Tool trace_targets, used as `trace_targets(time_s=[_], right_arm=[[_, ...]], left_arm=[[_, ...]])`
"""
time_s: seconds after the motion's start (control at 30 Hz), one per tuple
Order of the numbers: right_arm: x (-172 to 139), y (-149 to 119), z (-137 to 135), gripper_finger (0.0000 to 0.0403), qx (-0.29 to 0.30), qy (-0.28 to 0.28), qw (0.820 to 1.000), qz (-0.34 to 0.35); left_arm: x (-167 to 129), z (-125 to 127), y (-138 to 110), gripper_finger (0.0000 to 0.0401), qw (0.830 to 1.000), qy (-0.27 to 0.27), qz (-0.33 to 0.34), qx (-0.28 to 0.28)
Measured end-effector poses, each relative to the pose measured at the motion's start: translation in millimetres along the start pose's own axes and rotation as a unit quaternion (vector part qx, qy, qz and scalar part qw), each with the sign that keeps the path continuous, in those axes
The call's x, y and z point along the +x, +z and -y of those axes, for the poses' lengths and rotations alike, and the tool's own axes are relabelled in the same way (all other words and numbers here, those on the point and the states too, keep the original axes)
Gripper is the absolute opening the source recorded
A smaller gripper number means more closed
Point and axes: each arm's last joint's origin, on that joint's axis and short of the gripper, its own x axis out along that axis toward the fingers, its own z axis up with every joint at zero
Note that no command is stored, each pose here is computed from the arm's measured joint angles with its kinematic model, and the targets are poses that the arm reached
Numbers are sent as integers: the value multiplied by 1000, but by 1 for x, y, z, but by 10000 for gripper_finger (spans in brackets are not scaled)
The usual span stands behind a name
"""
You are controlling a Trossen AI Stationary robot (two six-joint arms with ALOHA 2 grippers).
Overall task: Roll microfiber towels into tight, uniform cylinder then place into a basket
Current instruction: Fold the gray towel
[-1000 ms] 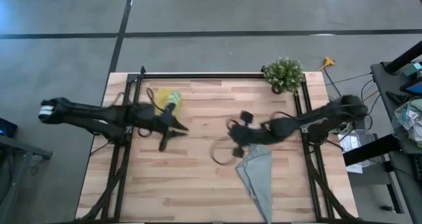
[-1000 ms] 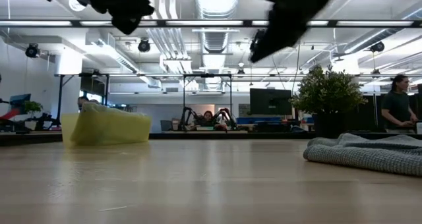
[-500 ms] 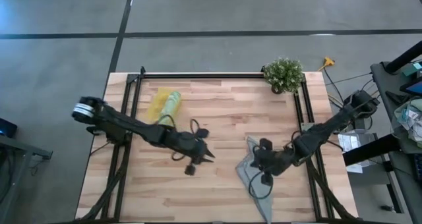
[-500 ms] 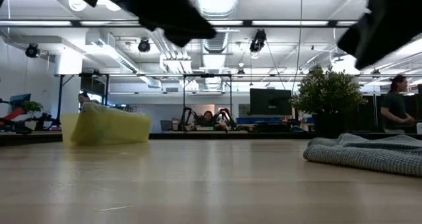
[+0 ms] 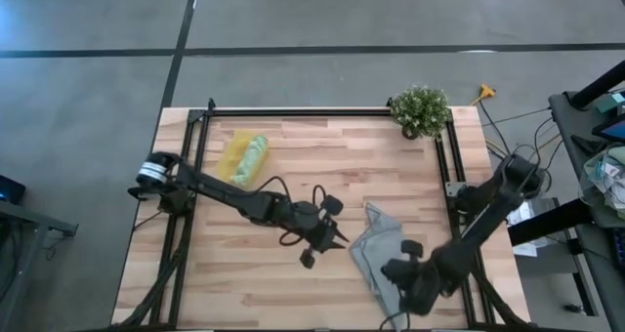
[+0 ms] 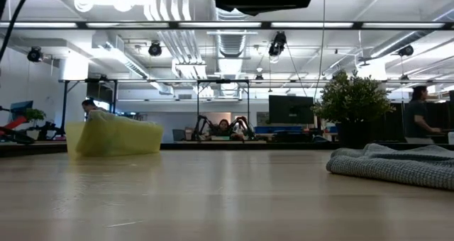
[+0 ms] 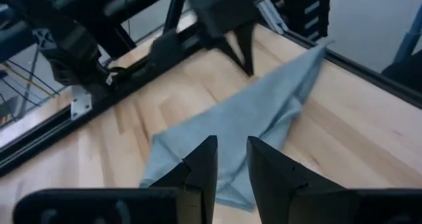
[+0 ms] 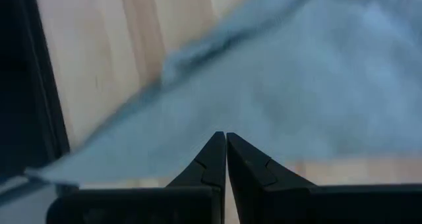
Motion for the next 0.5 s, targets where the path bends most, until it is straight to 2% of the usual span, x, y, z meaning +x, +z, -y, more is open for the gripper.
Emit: trace_targets(time_s=[0.13,0.3,0.5], right_arm=[[4,1,-27,9,23,-20,999,-44],[1,17,-58,12,66,9,997,-37],[-11,32,-88,63,140,47,989,-31]], left_arm=[[-5,-1,-1,67,1000,-17,-10,11],[-19,2,-5,67,998,-37,-53,28],[-40,-1,4,67,997,-34,-59,31]])
